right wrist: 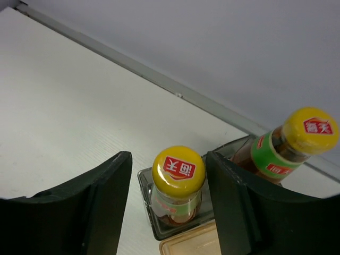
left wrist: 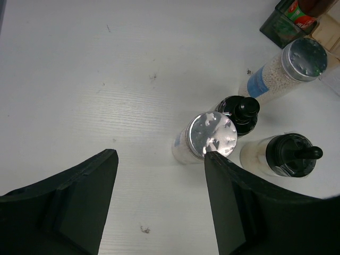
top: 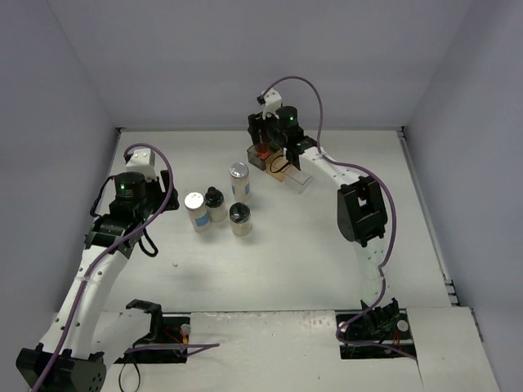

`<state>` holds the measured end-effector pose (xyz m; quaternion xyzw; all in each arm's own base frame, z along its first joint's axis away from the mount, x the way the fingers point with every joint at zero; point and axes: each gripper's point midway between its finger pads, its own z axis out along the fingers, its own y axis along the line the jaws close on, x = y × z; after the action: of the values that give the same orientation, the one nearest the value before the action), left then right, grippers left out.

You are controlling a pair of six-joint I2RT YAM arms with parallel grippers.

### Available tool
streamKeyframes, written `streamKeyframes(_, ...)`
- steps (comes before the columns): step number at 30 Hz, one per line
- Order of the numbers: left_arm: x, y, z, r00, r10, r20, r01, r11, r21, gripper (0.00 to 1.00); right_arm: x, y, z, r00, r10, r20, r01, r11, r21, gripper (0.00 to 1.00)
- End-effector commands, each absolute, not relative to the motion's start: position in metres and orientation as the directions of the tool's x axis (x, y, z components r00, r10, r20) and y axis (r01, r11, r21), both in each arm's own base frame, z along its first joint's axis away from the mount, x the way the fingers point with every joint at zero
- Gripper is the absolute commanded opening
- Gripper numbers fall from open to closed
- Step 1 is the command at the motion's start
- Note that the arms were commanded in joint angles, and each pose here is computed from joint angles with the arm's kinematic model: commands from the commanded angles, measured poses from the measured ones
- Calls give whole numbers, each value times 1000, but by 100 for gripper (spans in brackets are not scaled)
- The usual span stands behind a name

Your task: Organize the condiment bottles

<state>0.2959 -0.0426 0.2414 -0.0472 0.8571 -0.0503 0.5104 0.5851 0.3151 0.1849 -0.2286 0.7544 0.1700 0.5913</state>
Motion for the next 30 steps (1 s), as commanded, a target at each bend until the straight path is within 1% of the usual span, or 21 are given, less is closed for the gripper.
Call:
streamKeyframes(1,308,-44,262,-400,-156,-903,-20,987,-161,66,594,317,280,16,-36,-999,-549,835,-39,64)
streamKeyframes(4,307,-44,261,-403,-155,-902,-19,987,-161,66,593,316,284,20,-41,-999,-548,836,-45,71)
streamKeyframes(7,308,-44,262,-401,-156,-903,-21,987,-161,66,587,314,295,29,-43,-999,-552,832,-52,81)
streamKeyframes(9,308,-44,262,-400,-156,-903,-20,987,-161,66,581,313,304,39,-38,-999,-559,827,-53,85)
streamKeyframes(10,308,-44,262,-400,-156,-903,-19,987,-162,66,574,312,320,57,-27,-998,-565,823,-55,89)
streamKeyframes(11,308,-44,262,-401,-156,-903,-21,987,-161,66,569,313,317,51,-32,-998,-578,815,-55,96)
streamKeyframes(12,308,-44,263,-399,-156,-904,-19,987,-162,66,564,313,322,52,-31,-998,-584,810,-56,100)
streamKeyframes(13,307,-44,262,-400,-156,-903,-19,987,-162,66,555,311,337,71,-20,-997,-590,805,-58,100)
streamKeyframes(15,307,-44,263,-399,-156,-904,-19,987,-162,66,541,315,337,60,-18,-998,-617,786,-51,100)
streamKeyframes(16,307,-44,263,-397,-156,-904,-19,987,-162,66,532,314,349,70,-9,-997,-625,779,-51,100)
streamKeyframes(17,307,-44,263,-397,-156,-904,-19,987,-162,66,526,315,340,47,-21,-999,-635,771,-46,100)
streamKeyframes(20,307,-44,263,-399,-156,-904,-19,987,-162,66,501,321,347,45,-21,-999,-668,743,-45,100)
streamKeyframes(25,307,-44,263,-399,-156,-904,-17,987,-163,66,461,341,320,-14,-50,-999,-727,686,-25,100)
streamKeyframes(30,307,-45,262,-401,-156,-903,-16,986,-163,66,447,358,281,-78,-100,-992,-740,673,-10,100)
